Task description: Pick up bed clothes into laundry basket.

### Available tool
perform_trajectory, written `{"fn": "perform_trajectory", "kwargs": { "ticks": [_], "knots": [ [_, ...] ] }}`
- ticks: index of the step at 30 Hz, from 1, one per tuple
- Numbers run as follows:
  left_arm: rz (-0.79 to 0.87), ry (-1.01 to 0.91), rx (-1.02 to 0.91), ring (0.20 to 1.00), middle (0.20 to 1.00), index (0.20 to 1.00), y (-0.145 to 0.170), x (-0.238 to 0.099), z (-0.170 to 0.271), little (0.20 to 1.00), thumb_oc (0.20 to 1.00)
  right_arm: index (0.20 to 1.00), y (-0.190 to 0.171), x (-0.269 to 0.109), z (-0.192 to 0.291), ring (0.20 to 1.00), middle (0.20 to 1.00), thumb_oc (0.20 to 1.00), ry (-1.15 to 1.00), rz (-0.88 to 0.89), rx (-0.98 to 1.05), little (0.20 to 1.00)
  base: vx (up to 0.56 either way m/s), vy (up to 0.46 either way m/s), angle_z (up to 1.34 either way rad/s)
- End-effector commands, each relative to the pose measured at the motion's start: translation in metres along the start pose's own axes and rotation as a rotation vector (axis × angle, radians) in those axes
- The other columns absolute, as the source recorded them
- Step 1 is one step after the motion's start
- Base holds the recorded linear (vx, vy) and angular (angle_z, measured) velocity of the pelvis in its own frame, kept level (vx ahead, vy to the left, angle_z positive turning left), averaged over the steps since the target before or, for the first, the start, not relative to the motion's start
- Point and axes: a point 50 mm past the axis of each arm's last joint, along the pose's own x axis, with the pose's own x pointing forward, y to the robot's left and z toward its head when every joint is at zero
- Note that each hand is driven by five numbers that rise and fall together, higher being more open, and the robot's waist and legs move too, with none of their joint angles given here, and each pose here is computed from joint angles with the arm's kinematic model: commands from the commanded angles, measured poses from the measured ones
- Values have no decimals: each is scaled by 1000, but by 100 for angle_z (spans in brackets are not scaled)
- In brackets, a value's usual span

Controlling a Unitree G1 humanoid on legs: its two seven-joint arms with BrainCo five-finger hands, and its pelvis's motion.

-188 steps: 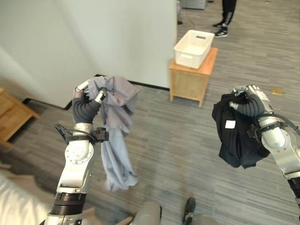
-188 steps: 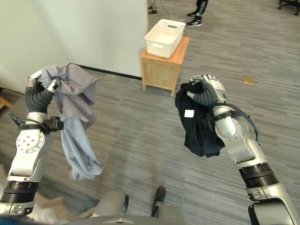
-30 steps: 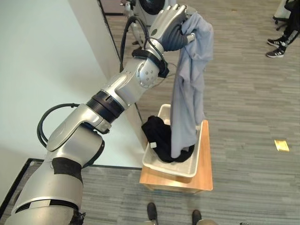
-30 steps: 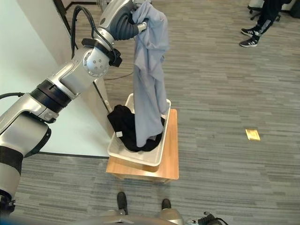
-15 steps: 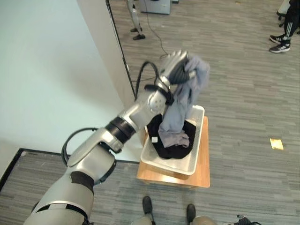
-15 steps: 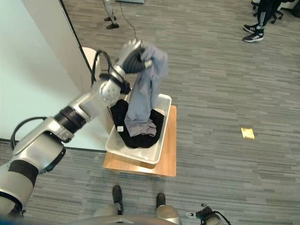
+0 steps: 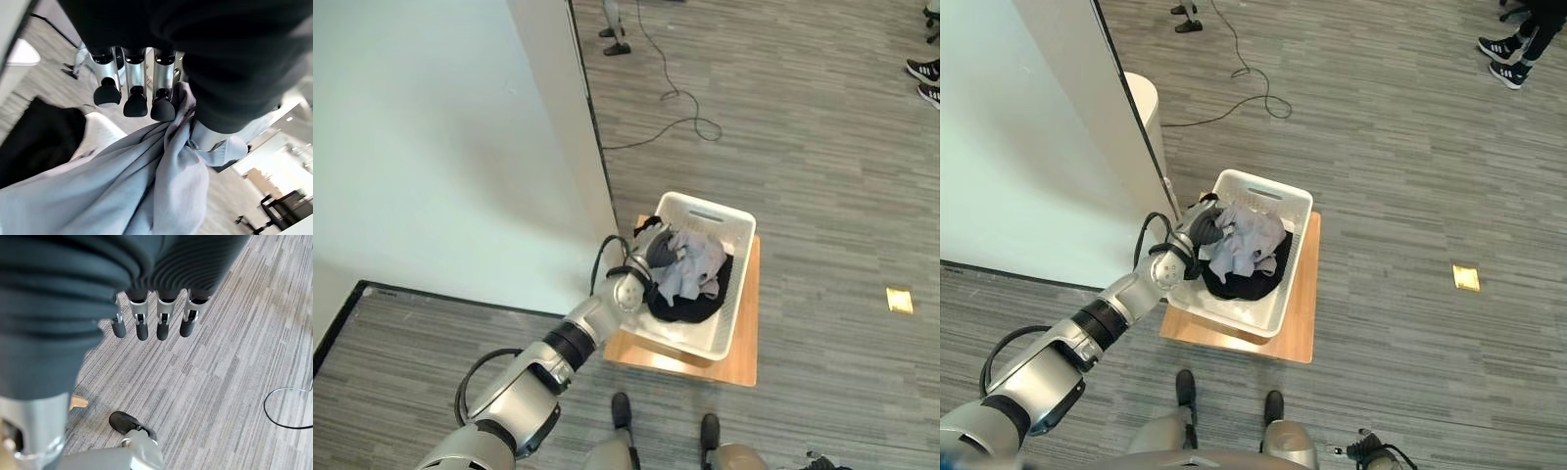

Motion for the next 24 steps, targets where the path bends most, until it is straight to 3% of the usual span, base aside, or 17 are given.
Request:
{"fn": "perform_trajectory", "kwargs": {
  "ticks": [1, 3, 4, 5, 12, 16, 17, 21, 23, 24],
  "knots": [
    [59, -57, 28, 200, 200, 200, 12, 24, 28, 200, 200, 1000, -5, 2, 7, 1000, 1000, 1000, 3, -35, 29, 1000, 0, 0, 0],
    [38, -52, 28, 200, 200, 200, 6, 24, 28, 200, 200, 1000, -6, 2, 9, 1000, 1000, 1000, 0, -38, 23, 1000, -9, 8, -3],
    [31, -56, 27, 413, 413, 413, 5, 24, 29, 413, 413, 1000, -6, 2, 10, 1000, 1000, 1000, -3, -39, 22, 1000, -14, 14, -7],
    [31, -56, 27, 1000, 1000, 1000, 5, 24, 29, 1000, 1000, 1000, -6, 2, 10, 1000, 1000, 1000, -3, -39, 22, 1000, -14, 20, -7],
    [54, -103, -17, 1000, 1000, 1000, 10, 23, 40, 1000, 1000, 1000, -4, 2, 16, 1000, 1000, 1000, -27, -39, 55, 1000, 1, 7, -8],
    [118, -184, -81, 1000, 1000, 1000, 29, 25, 57, 1000, 1000, 1000, -9, 3, 22, 1000, 1000, 1000, -50, -59, 56, 1000, 0, 0, 0],
    [135, -230, -172, 1000, 1000, 1000, 38, 22, 65, 1000, 1000, 1000, -16, 3, 29, 1000, 1000, 1000, -72, -82, 64, 1000, 33, -23, 2],
    [207, -305, -480, 1000, 1000, 1000, 62, 5, 68, 1000, 1000, 1000, -79, 0, 87, 1000, 1000, 1000, -256, -275, -22, 1000, 39, -44, 1],
    [249, -384, -635, 1000, 1000, 1000, 75, -13, 70, 1000, 1000, 1000, -133, -18, 139, 1000, 1000, 1000, -423, -433, -64, 1000, 39, -53, 5],
    [265, -412, -776, 1000, 1000, 1000, 79, -33, 61, 1000, 1000, 1000, -183, -52, 183, 1000, 1000, 1000, -609, -580, -67, 1000, 46, -45, 12]
  ]
}}
